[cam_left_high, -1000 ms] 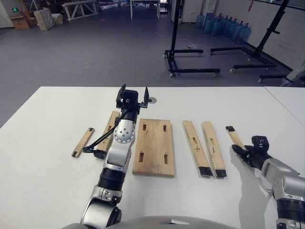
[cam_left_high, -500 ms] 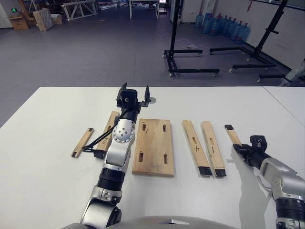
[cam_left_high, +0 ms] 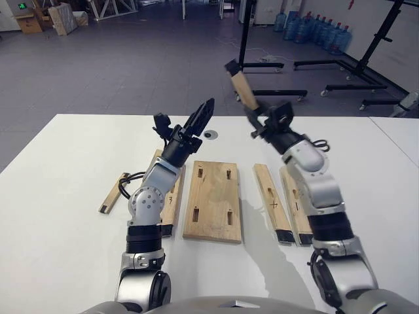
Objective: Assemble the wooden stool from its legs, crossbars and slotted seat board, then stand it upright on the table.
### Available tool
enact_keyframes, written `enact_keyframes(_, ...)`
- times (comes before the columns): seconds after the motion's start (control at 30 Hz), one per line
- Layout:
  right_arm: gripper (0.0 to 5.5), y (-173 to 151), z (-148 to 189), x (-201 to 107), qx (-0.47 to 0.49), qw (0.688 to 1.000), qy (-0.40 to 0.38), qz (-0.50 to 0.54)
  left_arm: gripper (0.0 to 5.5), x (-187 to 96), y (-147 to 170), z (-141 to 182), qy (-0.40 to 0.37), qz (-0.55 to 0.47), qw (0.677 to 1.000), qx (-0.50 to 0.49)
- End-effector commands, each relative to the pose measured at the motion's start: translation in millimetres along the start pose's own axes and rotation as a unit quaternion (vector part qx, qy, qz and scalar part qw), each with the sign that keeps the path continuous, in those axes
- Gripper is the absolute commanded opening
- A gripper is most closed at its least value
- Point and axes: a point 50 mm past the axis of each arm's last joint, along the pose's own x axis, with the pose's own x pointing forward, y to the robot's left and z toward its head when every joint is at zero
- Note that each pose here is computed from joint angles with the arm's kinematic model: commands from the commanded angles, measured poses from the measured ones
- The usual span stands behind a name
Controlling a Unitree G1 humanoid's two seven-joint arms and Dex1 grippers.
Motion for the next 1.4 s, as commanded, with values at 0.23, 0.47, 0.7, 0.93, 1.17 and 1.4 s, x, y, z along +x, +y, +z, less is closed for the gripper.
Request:
enact_keyframes(0.23,1.29,34,-4,-9,-0.026,0.991,0.019,0.128,4.35,-8,29,-12,0.025,0.09,0.996,-0.011)
enact_keyframes(0.47,1.29,35,-20,-14,-0.036,0.987,0.069,0.139,3.76,-10,34,-8,0.003,0.1,0.995,-0.022)
enact_keyframes(0.7,1.29,31,-27,-15,-0.054,0.985,0.087,0.136,2.71,-9,34,-7,0.001,0.097,0.995,-0.014)
enact_keyframes(0.93,1.29,33,-27,-16,-0.051,0.984,0.088,0.145,1.74,-12,39,-8,0.0,0.108,0.994,-0.013)
enact_keyframes(1.17,1.29,37,-27,-20,-0.029,0.982,0.09,0.166,0.64,-10,39,-10,0.004,0.107,0.994,0.007)
enact_keyframes(1.4,1.29,40,-27,-26,0.011,0.976,0.101,0.194,0.41,-11,38,-12,0.015,0.1,0.995,0.022)
